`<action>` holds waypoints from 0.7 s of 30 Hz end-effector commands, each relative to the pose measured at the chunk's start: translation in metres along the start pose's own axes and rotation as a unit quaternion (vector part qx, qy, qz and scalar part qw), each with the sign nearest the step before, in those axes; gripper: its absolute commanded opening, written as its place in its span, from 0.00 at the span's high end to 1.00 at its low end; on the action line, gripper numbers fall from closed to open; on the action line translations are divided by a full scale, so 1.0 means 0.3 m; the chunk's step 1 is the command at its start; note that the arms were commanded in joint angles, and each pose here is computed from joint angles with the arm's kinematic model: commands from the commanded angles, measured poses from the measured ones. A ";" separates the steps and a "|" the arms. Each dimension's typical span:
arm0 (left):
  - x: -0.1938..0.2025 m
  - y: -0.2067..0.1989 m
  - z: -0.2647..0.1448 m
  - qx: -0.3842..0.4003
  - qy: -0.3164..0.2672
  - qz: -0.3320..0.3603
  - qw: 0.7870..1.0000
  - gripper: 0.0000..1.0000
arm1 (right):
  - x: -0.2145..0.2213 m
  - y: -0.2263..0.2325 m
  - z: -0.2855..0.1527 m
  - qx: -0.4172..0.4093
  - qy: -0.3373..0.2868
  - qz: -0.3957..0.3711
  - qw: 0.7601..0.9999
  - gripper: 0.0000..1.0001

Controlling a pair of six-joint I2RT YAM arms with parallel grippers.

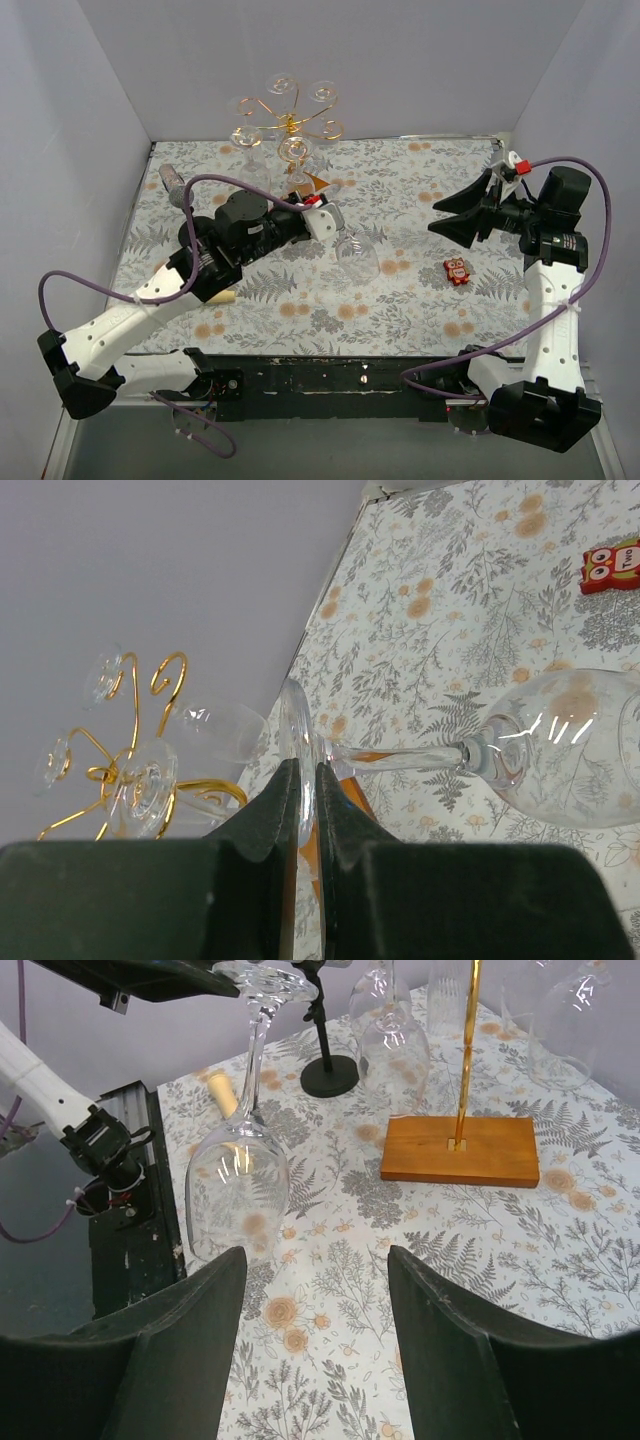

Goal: Place the wine glass upside down on the wine glass rack
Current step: Turn the wine glass upside down at the wine rack.

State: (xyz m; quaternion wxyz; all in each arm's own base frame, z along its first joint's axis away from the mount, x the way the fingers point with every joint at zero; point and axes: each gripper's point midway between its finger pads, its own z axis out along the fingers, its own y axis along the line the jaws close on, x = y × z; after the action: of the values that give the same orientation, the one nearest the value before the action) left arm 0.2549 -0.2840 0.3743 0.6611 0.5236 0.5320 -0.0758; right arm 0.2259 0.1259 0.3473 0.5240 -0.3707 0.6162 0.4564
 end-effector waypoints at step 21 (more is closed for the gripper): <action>-0.258 0.322 0.148 -0.106 -0.020 0.121 0.987 1.00 | -0.089 -0.144 -0.073 0.066 -0.021 -0.043 0.997 0.33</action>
State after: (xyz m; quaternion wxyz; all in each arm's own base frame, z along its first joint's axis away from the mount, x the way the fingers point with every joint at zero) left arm 0.2999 -0.3154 0.4424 0.6852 0.5478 0.4798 0.0137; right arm 0.2656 0.0931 0.3634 0.5712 -0.3372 0.6299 0.4041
